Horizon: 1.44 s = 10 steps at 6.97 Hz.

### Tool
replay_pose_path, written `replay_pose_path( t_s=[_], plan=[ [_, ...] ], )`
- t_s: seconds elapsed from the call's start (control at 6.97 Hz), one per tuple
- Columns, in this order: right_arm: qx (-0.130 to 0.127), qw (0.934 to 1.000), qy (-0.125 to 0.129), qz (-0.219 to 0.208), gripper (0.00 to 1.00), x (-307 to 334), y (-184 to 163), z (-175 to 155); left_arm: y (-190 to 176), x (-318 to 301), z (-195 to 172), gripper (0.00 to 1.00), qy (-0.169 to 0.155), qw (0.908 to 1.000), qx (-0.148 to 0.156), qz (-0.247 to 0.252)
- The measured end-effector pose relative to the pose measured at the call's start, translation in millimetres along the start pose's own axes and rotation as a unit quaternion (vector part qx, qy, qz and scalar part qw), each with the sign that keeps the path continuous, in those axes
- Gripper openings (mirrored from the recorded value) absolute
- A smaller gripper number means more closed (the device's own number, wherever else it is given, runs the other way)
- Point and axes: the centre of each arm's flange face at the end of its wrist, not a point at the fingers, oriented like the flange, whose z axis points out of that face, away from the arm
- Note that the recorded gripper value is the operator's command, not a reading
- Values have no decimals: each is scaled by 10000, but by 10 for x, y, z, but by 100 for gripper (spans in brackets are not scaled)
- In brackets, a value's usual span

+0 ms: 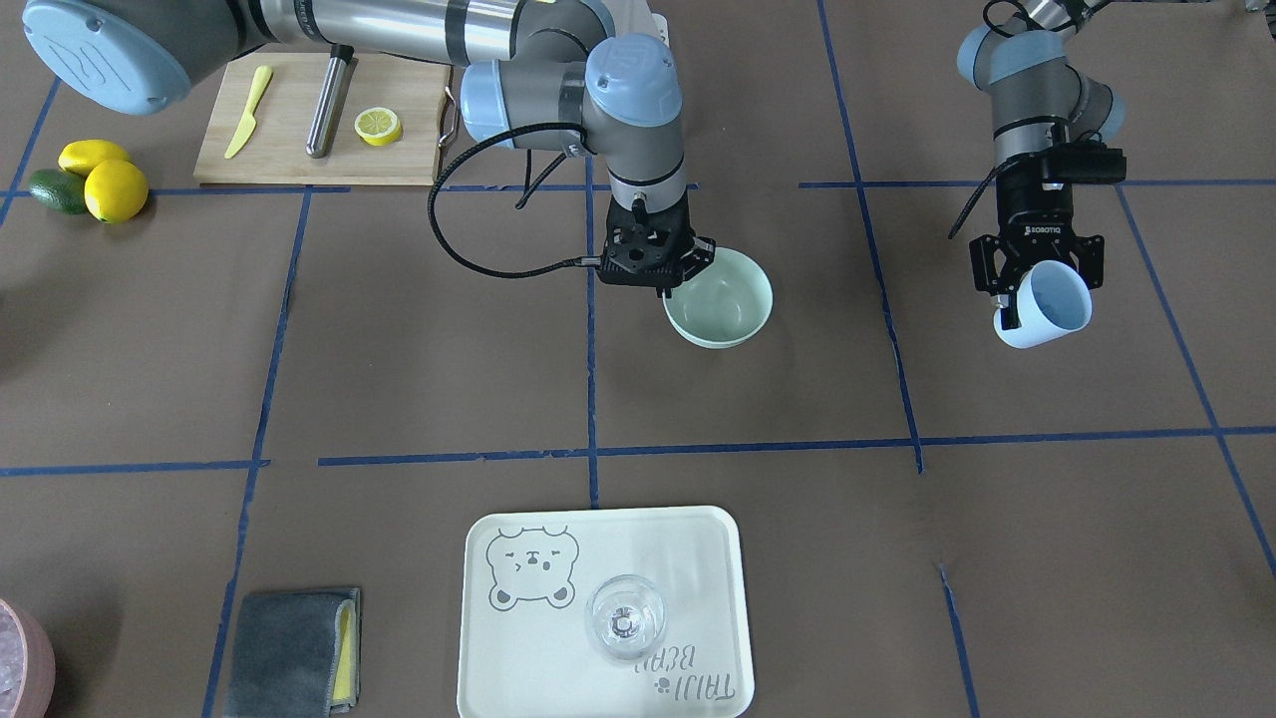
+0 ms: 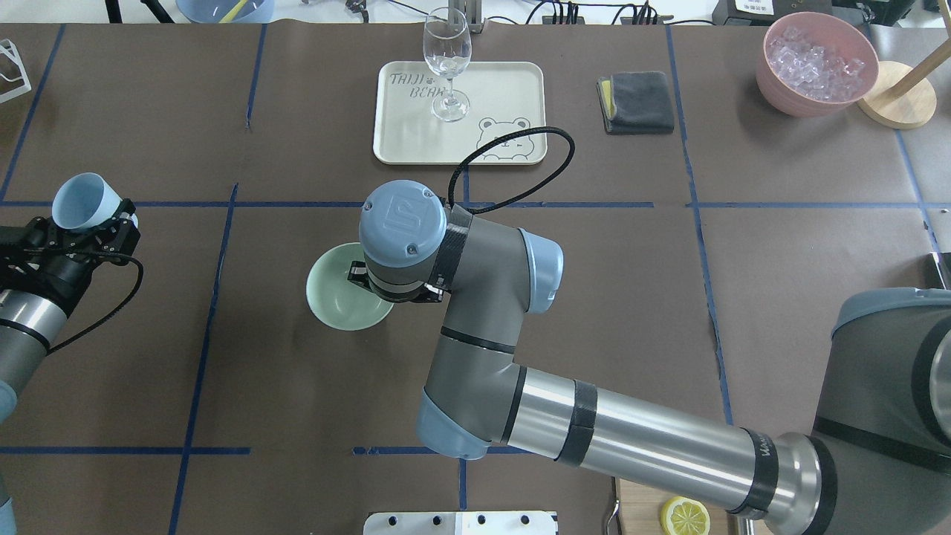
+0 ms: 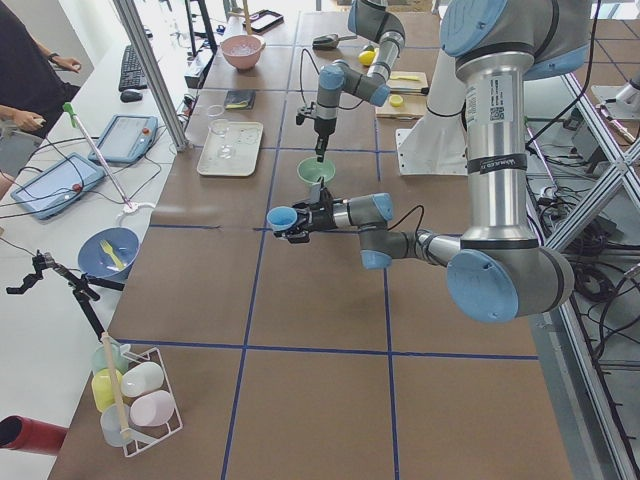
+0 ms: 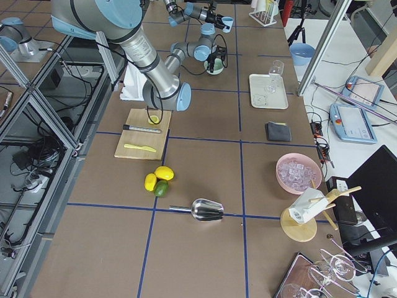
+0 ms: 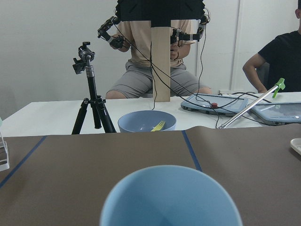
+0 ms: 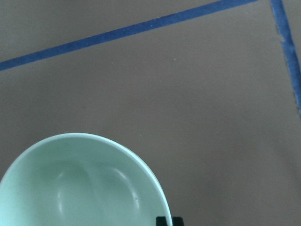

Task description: Pour ice into bowl

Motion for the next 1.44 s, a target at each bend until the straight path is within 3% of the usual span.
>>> replay_pose_path(
  t_s=[0.14, 0.43, 0.72, 1.0, 1.15, 1.44],
  plan=[
    [39, 9999, -94, -7, 100, -82, -18, -6, -102, 11, 21, 0, 56, 10000, -20, 22],
    [94, 9994, -325, 14, 100, -232, -107, -237, -196, 173, 70, 0, 163, 9980, -13, 611],
    [-46, 9987, -490, 104, 100, -202, -353, -598, -350, 496, 92, 0, 213, 9954, 6, 939],
    [-171, 9984, -498, 190, 100, 280, -575, -918, -448, 1044, 77, 0, 99, 9928, -250, 1169],
    [-142, 9986, -479, 186, 100, 683, -658, -998, -356, 1348, -15, 0, 116, 9925, -328, 1172],
    [-121, 9991, -394, -35, 100, 1288, -763, -1050, -8, 1861, -231, 0, -105, 9843, -380, 1719]
  ],
)
